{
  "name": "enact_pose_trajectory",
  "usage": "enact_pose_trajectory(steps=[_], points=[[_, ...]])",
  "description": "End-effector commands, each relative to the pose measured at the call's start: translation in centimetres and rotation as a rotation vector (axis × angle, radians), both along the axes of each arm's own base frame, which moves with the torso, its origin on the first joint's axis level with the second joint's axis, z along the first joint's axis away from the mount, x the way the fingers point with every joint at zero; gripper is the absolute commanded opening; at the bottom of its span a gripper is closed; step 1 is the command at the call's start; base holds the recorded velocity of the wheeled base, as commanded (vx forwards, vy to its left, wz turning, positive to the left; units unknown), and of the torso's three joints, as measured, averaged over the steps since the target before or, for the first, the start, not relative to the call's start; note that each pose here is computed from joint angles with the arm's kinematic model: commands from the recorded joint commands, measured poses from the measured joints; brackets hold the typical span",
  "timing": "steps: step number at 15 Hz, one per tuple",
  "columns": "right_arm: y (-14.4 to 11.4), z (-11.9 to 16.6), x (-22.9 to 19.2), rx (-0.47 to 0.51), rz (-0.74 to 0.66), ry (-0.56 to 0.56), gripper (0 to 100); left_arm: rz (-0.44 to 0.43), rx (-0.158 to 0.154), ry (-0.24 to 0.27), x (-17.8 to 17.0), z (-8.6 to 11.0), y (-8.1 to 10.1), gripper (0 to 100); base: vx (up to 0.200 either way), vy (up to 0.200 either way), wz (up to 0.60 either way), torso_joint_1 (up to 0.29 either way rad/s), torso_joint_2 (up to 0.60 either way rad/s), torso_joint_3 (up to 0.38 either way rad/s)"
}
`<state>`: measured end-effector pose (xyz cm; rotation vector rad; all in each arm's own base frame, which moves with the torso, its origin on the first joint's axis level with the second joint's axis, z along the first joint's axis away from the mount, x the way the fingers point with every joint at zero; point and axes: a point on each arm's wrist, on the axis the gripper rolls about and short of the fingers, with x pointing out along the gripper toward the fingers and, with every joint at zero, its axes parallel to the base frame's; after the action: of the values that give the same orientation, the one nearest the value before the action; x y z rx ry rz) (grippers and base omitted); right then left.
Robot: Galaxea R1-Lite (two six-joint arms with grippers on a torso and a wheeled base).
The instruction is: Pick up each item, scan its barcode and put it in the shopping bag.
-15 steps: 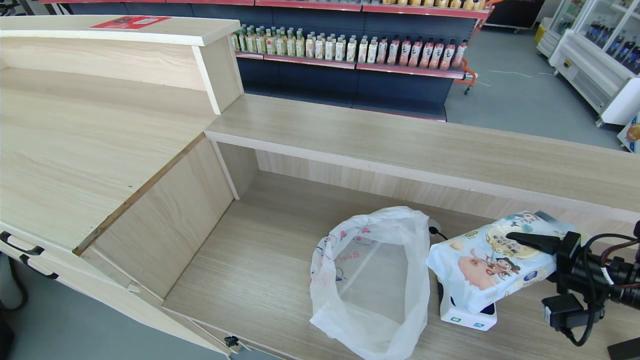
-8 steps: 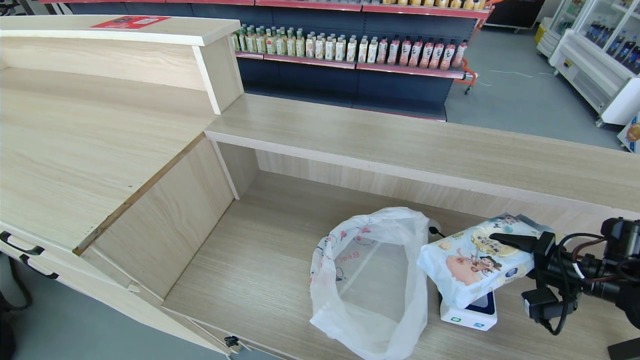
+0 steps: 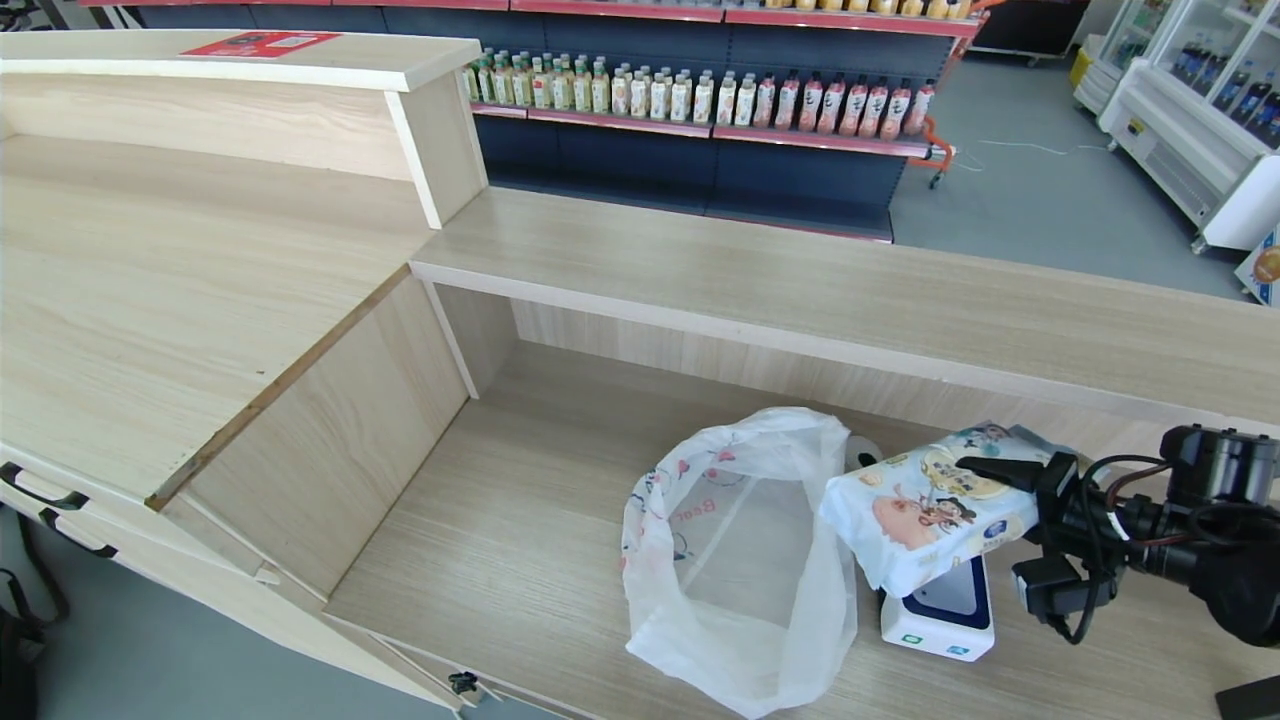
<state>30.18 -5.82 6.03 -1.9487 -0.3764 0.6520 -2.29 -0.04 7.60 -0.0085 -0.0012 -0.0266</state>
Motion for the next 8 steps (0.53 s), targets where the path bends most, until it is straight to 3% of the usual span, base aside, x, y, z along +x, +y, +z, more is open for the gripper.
enact_pose_trajectory(steps=[1,5,8], points=[[0.0,0.4,0.0,0.001,0.0,-0.012,0,0.001,-0.001,0.0,0.0,0.0,0.0,100,0.0,0.0,0.0,0.0,0.0,0.0],[0.5,3.7,-2.1,0.124,-0.038,0.016,0,0.001,-0.001,0.0,0.0,0.0,0.0,100,0.0,0.0,0.0,0.0,0.0,0.0],[3.0,7.8,-6.6,0.361,-0.071,0.153,0,0.001,-0.001,0.0,0.0,0.0,0.0,100,0.0,0.0,0.0,0.0,0.0,0.0]])
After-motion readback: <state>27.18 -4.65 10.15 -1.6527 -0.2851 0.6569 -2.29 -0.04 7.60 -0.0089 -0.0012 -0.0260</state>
